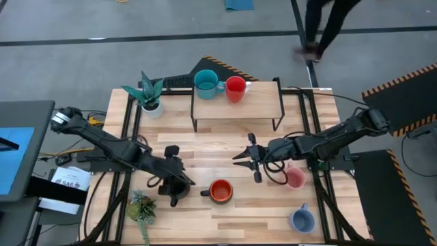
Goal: Place coffee mugs
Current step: Put the black mug on the shelf
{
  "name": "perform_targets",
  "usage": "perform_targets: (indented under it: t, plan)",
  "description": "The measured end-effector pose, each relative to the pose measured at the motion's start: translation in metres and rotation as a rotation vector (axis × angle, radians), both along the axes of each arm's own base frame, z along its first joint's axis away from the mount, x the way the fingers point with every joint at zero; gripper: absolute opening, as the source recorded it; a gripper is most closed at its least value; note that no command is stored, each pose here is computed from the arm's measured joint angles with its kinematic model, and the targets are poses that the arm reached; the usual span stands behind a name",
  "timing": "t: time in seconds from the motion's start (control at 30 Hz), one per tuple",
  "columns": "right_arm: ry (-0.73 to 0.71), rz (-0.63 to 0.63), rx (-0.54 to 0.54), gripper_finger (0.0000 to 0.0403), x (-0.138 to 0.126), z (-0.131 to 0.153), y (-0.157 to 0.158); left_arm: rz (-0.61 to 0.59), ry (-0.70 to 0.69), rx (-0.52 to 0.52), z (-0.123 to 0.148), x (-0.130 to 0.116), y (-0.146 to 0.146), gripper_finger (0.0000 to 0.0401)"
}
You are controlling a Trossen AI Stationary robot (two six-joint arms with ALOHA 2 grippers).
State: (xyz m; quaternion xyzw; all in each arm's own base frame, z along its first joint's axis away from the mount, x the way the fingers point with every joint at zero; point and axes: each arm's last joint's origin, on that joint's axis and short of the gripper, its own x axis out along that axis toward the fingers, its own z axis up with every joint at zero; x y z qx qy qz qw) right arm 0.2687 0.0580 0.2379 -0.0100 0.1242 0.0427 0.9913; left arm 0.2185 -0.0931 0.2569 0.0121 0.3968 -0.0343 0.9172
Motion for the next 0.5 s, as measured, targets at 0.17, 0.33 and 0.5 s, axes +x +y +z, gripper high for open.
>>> perform_targets:
  t: [0.17, 0.33, 0.5]
  plan:
    - [0.004, 0.004, 0.0, 0.0107, 0.0, 0.0, 0.001, -0.043, 0.166, 0.05, -0.006, 0.011, -0.009, 0.0171]
    - [0.008, 0.002, 0.002, 0.0107, 0.0, -0.001, 0.0, -0.112, 0.241, 0.097, -0.017, 0.016, -0.014, 0.0171]
    - [0.008, 0.002, 0.002, 0.0107, 0.0, -0.001, 0.0, -0.098, 0.351, 0.167, -0.034, 0.017, -0.013, 0.0171]
